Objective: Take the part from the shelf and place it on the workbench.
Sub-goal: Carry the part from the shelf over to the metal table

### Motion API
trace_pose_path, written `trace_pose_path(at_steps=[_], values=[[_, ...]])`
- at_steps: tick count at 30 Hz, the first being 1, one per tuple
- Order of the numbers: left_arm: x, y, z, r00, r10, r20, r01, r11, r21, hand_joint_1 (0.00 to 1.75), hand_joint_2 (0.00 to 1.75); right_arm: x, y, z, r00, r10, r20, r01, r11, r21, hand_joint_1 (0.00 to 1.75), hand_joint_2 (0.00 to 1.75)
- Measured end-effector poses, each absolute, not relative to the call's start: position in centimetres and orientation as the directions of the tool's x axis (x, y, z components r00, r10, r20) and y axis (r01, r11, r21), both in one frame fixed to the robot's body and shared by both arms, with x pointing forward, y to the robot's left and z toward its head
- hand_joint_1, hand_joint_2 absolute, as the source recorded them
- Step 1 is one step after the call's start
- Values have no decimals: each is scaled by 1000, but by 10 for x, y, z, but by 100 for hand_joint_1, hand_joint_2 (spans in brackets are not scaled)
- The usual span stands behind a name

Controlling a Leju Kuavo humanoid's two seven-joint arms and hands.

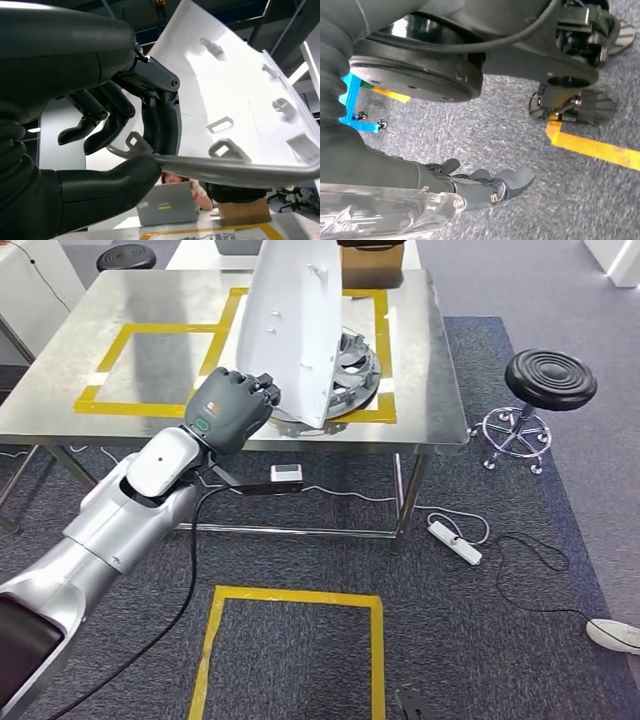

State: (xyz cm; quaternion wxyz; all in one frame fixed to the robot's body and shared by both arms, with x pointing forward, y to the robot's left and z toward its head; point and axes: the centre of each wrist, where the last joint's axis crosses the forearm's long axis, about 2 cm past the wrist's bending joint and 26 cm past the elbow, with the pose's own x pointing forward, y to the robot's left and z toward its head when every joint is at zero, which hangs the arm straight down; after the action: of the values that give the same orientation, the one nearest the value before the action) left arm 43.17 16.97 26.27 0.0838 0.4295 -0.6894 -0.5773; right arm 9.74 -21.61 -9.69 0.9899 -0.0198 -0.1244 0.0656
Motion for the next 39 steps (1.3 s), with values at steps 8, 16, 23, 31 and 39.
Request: trace_pose_path(at_steps=[8,16,23,31,39], values=[[431,169,260,-620,-688,-376,-490,-34,871,175,175,97,-216,-97,961,135,243,-125,991,-56,0,175],[430,170,259,-620,-688,-376,-489,-35,872,175,175,98,-216,-97,960,135,244,-125,990,-57,0,175],[430,170,260,-619,-689,-376,-492,-33,870,175,175,97,-217,-97,961,136,242,-126,990,-57,0,175],[430,172,257,-619,-690,-374,-486,-38,873,175,175,97,-217,-97,960,138,242,-128,990,-58,0,175],[430,173,258,-617,-691,-376,-488,-38,872,175,175,97,-217,-97,960,138,242,-128,990,-58,0,175]])
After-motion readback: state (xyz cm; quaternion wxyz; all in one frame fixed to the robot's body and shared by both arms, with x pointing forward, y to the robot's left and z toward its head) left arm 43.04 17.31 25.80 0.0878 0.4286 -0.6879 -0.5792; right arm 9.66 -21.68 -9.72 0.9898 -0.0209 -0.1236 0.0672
